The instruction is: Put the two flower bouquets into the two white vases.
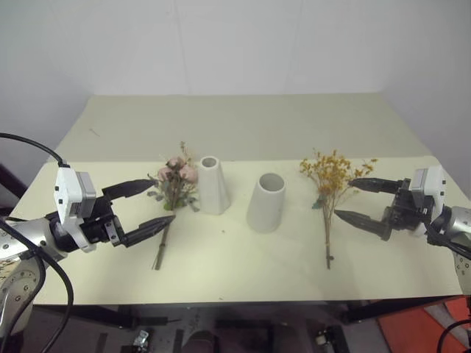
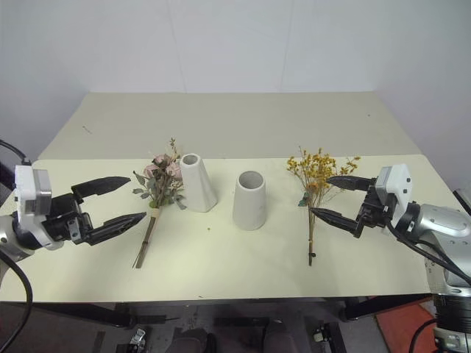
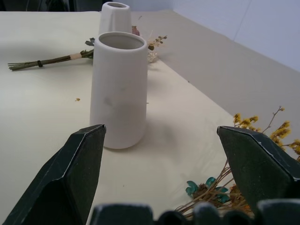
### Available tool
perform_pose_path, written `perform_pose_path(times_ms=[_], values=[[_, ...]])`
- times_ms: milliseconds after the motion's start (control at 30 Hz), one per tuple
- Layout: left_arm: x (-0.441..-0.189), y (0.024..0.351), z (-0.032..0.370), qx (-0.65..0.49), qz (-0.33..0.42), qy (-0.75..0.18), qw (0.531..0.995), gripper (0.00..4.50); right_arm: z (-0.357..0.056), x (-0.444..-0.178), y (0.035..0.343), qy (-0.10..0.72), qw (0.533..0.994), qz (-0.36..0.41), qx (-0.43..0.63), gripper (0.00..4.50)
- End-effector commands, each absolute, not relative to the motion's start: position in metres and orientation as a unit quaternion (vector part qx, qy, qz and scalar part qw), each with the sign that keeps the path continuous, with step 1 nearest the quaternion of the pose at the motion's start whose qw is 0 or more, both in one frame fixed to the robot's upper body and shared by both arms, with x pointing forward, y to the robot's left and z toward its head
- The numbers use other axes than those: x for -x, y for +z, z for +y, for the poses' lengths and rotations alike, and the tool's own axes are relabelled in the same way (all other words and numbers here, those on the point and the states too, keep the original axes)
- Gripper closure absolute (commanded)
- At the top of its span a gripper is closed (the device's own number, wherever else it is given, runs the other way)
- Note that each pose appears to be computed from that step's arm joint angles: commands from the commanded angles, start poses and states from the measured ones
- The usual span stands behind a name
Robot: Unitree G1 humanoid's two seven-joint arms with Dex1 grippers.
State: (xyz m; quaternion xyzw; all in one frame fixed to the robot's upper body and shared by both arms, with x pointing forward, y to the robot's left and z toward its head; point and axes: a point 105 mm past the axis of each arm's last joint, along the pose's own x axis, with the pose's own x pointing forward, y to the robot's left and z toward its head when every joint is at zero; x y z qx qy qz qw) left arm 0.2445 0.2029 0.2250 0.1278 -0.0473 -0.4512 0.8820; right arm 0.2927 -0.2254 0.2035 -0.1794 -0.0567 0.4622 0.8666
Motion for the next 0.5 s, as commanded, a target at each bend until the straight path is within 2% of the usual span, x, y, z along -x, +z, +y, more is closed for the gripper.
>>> perform_pose_path(times_ms=[33,367,500], values=[[-0.240,0.235,0.203,-0.141,-0.068,-0.445,0.882,0.00,-0.224,-0.293,0.214,0.459,0.863,-0.078,0.196,0.03],[-0.240,0.234,0.205,-0.140,-0.062,-0.438,0.886,0.00,-0.223,-0.292,0.212,0.460,0.863,-0.076,0.193,0.03],[-0.258,0.220,0.213,-0.154,-0.008,-0.371,0.916,0.00,-0.222,-0.294,0.211,0.458,0.864,-0.077,0.191,0.03]])
